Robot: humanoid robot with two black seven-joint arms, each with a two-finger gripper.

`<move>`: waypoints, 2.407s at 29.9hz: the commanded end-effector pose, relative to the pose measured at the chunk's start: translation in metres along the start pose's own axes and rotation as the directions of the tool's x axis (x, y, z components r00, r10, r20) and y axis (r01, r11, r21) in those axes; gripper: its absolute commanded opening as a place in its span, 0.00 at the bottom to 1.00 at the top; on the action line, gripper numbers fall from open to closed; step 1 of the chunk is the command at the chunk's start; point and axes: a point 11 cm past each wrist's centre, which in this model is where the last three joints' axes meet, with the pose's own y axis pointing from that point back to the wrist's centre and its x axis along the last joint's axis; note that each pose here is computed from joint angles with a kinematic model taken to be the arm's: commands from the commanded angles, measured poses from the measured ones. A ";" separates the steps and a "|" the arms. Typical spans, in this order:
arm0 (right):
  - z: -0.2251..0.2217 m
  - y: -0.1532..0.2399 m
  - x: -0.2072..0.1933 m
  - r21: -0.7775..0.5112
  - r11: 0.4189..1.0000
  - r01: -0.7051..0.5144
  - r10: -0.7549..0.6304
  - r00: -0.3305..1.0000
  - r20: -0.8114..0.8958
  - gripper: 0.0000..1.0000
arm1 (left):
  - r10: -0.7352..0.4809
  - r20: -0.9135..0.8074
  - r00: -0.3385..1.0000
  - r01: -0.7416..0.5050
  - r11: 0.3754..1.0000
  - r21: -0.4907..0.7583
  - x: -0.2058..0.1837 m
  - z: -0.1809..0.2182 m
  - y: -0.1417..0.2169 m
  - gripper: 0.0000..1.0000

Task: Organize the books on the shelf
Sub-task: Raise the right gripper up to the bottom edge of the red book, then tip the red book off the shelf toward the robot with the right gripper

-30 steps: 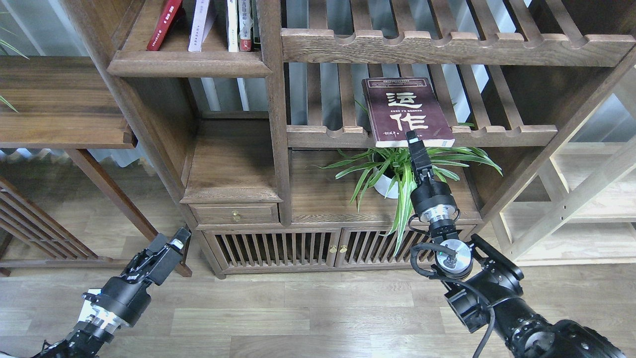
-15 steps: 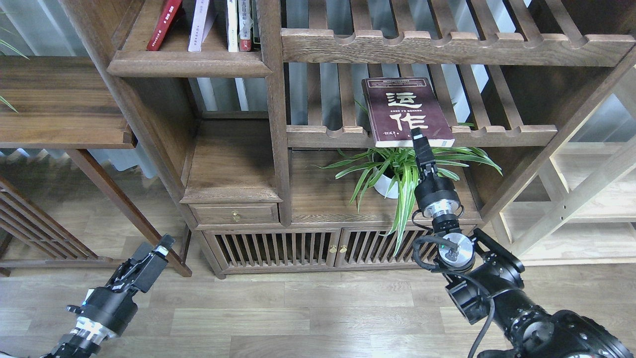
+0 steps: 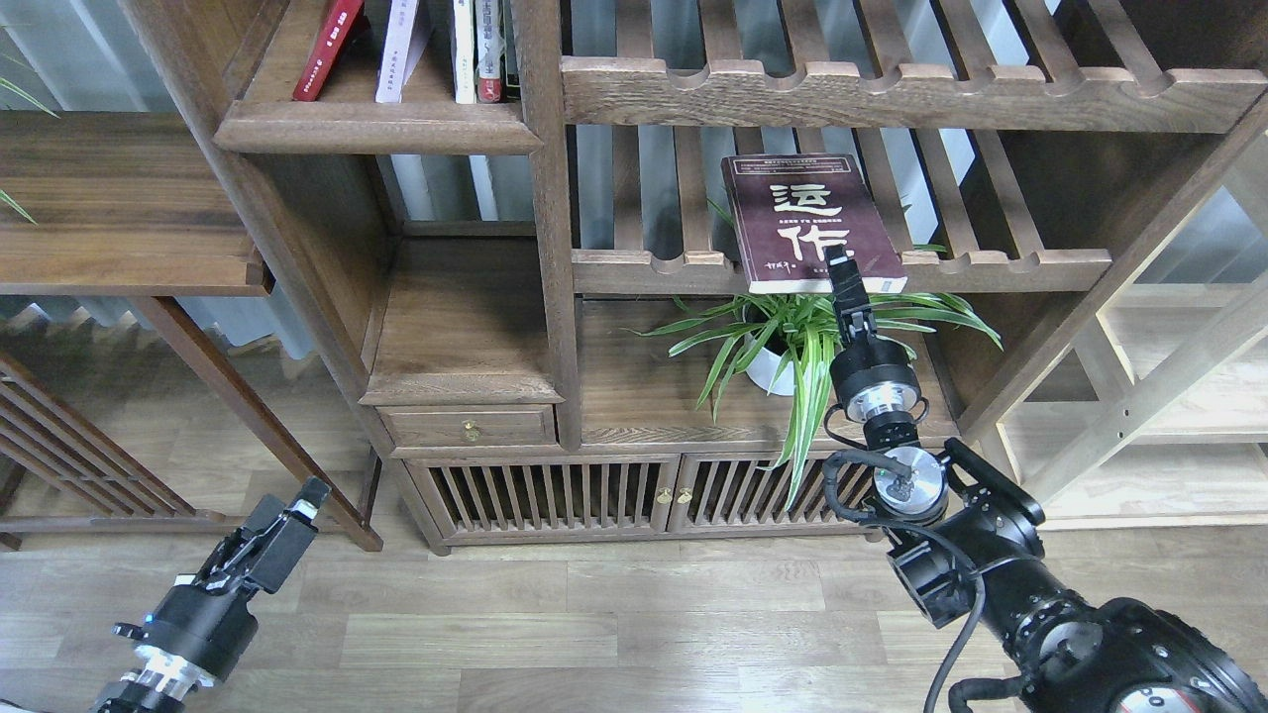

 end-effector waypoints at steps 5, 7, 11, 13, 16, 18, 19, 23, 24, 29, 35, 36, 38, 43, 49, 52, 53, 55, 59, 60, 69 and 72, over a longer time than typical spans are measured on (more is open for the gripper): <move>0.002 -0.002 0.001 -0.012 1.000 -0.021 0.020 1.000 -0.008 1.00 | 0.017 -0.008 1.000 -0.017 1.000 -0.008 0.003 0.000 0.006 0.99; 0.002 -0.001 0.002 -0.013 1.000 -0.023 0.023 1.000 -0.010 1.00 | 0.022 -0.010 1.000 -0.022 1.000 -0.008 0.004 -0.001 0.008 0.99; 0.001 -0.003 0.000 -0.011 1.000 -0.021 0.021 1.000 -0.012 1.00 | 0.031 -0.012 0.999 -0.031 0.999 -0.012 0.006 -0.001 0.010 0.99; 0.000 -0.006 -0.002 -0.008 1.000 -0.017 0.017 1.000 -0.013 1.00 | 0.031 -0.012 0.999 -0.031 0.999 -0.012 0.006 -0.001 0.010 0.99; -0.002 -0.008 -0.003 -0.005 1.000 -0.018 0.018 1.000 -0.019 1.00 | 0.029 -0.013 1.000 -0.029 0.999 -0.014 0.006 0.000 0.010 0.99; -0.003 -0.009 -0.004 -0.003 1.000 -0.018 0.018 1.000 -0.022 1.00 | 0.029 -0.012 0.999 -0.029 0.999 -0.016 0.006 0.000 0.010 0.99; -0.004 -0.010 -0.004 -0.001 1.000 -0.018 0.018 1.000 -0.022 1.00 | 0.029 -0.012 0.999 -0.029 0.999 -0.016 0.006 0.000 0.010 0.99; -0.006 -0.013 -0.006 0.003 1.000 -0.024 0.024 0.999 -0.030 1.00 | 0.029 -0.012 0.999 -0.029 0.999 -0.022 0.006 0.002 0.009 0.99; -0.006 -0.014 -0.006 0.004 1.000 -0.028 0.029 0.999 -0.032 1.00 | 0.030 -0.013 0.999 -0.031 0.999 -0.021 0.006 0.002 0.010 0.99; -0.007 -0.015 -0.006 0.005 0.999 -0.041 0.041 0.998 -0.039 0.97 | 0.030 -0.013 0.999 -0.031 0.999 -0.021 0.006 0.002 0.010 0.99; -0.006 -0.015 -0.007 -0.001 0.999 -0.037 0.037 0.998 -0.044 0.82 | 0.034 -0.012 0.999 -0.034 0.999 -0.031 0.007 0.005 0.010 0.99; -0.005 -0.015 -0.007 -0.002 0.999 -0.037 0.037 0.998 -0.045 0.81 | 0.034 -0.012 0.999 -0.034 0.999 -0.031 0.007 0.005 0.010 0.99; -0.003 -0.015 -0.006 -0.010 0.999 -0.038 0.037 0.998 -0.055 0.78 | 0.033 -0.012 0.999 -0.033 0.999 -0.031 0.007 0.005 0.009 0.99; 0.000 -0.012 -0.004 -0.019 0.999 -0.039 0.038 0.997 -0.072 0.65 | 0.033 -0.011 0.999 -0.033 0.999 -0.033 0.007 0.006 0.009 0.99; 0.003 -0.011 -0.004 -0.031 0.999 -0.029 0.027 0.997 -0.077 0.48 | 0.035 -0.013 0.999 -0.036 0.999 -0.032 0.007 0.005 0.010 0.99; 0.003 -0.011 -0.005 -0.031 0.999 -0.027 0.024 0.997 -0.080 0.46 | 0.037 -0.012 0.999 -0.037 0.999 -0.032 0.008 0.005 0.010 0.99; 0.003 -0.011 -0.005 -0.032 0.999 -0.026 0.024 0.996 -0.081 0.46 | 0.037 -0.012 0.999 -0.037 0.999 -0.032 0.008 0.005 0.010 0.99; 0.003 -0.011 -0.004 -0.032 0.999 -0.028 0.025 0.996 -0.081 0.43 | 0.037 -0.012 0.999 -0.037 0.999 -0.032 0.008 0.005 0.010 0.99; 0.003 -0.011 -0.005 -0.022 1.000 -0.021 0.019 0.997 -0.076 0.34 | 0.035 -0.012 0.999 -0.036 0.999 -0.032 0.008 0.005 0.009 0.99; 0.002 -0.011 -0.006 -0.016 1.000 -0.019 0.017 0.997 -0.076 0.31 | 0.037 -0.012 0.999 -0.037 0.999 -0.032 0.008 0.005 0.010 0.99; 0.006 -0.003 0.001 -0.021 1.000 -0.011 0.010 0.998 -0.062 0.25 | 0.038 -0.012 0.999 -0.038 0.999 -0.031 0.008 0.005 0.010 0.99; 0.015 0.004 -0.002 -0.042 0.999 0.009 -0.010 0.999 -0.036 0.25 | 0.039 -0.011 0.999 -0.040 0.999 -0.031 0.009 0.004 0.010 0.99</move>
